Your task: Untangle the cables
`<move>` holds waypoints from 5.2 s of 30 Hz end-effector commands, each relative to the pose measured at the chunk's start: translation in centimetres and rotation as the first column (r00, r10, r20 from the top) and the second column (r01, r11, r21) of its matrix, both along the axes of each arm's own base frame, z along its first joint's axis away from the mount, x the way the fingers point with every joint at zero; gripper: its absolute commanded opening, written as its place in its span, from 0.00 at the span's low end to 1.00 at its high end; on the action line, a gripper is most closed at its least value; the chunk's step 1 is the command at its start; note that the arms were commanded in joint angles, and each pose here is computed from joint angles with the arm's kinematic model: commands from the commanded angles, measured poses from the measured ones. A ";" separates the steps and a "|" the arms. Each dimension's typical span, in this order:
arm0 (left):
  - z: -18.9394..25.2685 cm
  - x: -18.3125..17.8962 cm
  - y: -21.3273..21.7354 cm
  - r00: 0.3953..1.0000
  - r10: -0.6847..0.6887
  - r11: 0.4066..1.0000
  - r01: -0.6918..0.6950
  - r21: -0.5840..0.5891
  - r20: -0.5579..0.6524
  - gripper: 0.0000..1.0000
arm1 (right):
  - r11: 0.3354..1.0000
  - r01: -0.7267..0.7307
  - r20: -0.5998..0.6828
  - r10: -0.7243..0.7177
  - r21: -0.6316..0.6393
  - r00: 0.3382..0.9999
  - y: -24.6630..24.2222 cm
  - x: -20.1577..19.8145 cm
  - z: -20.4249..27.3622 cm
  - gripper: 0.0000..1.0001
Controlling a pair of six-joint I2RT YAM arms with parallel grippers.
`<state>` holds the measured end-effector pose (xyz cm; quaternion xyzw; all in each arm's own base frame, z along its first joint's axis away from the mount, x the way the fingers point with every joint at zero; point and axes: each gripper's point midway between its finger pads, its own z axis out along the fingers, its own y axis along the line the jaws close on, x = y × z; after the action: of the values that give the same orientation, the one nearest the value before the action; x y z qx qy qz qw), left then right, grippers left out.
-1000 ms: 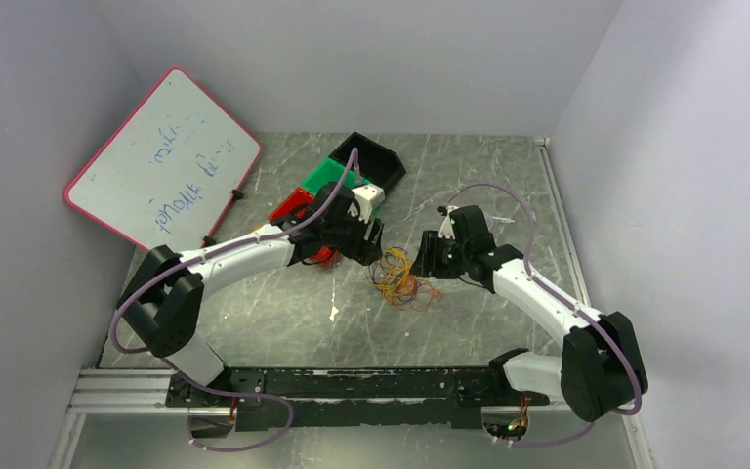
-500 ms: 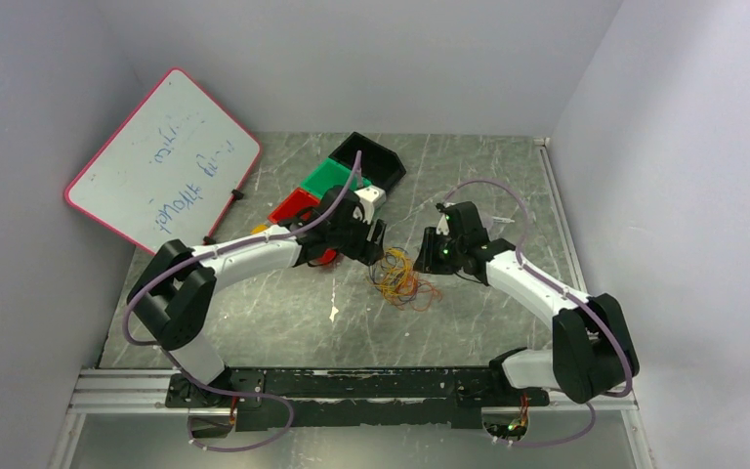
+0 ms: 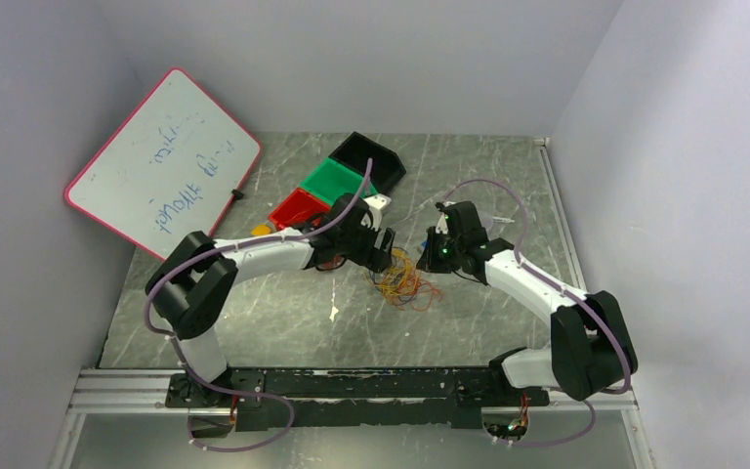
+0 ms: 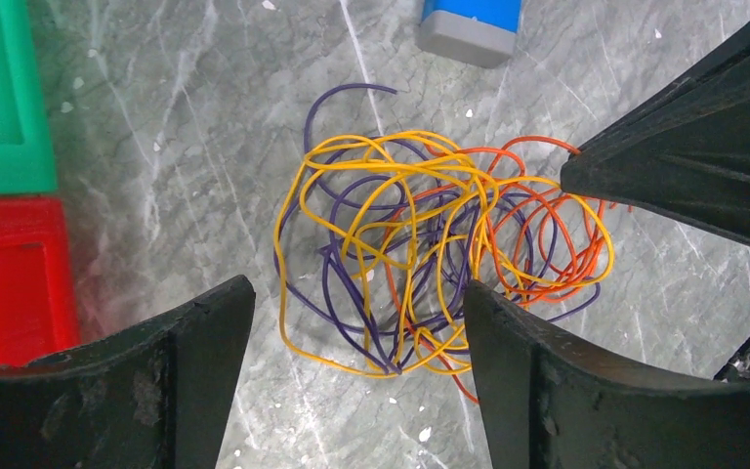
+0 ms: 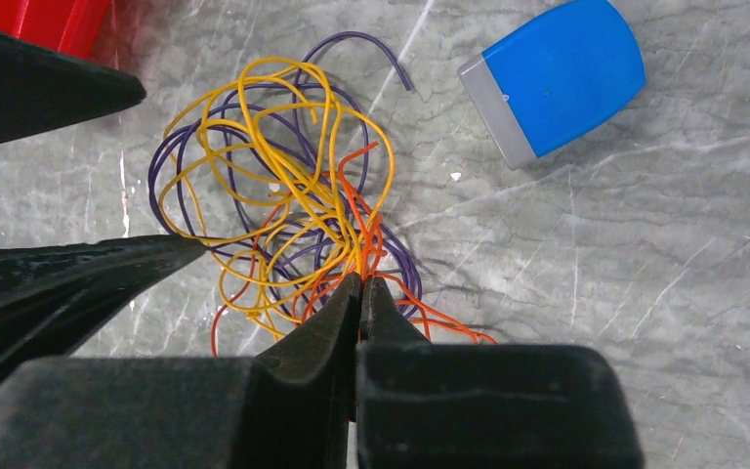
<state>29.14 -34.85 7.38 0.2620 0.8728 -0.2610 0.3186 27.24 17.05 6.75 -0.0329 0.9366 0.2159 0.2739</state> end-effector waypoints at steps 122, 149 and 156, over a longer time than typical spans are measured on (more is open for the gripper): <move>28.2 0.5 -3.6 0.990 0.132 0.512 -0.105 -0.852 -0.043 0.22 | 0.935 -0.288 0.802 0.004 0.209 0.597 1.5 -1.2 29.7 0.00; 31.7 0.4 -2.2 0.976 0.146 0.655 0.025 -0.755 0.159 0.07 | 0.933 -0.271 0.769 -0.009 0.236 0.639 1.9 -0.3 26.2 0.65; 32.1 -0.2 -2.6 0.981 0.110 0.639 0.054 -0.768 0.160 0.07 | 0.923 -0.276 0.760 -0.028 0.270 0.650 2.6 0.7 25.7 0.66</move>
<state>29.72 -37.40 37.31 0.0947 0.6712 -0.5558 0.4813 27.68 18.74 31.55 -0.1267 0.6981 0.3479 0.6129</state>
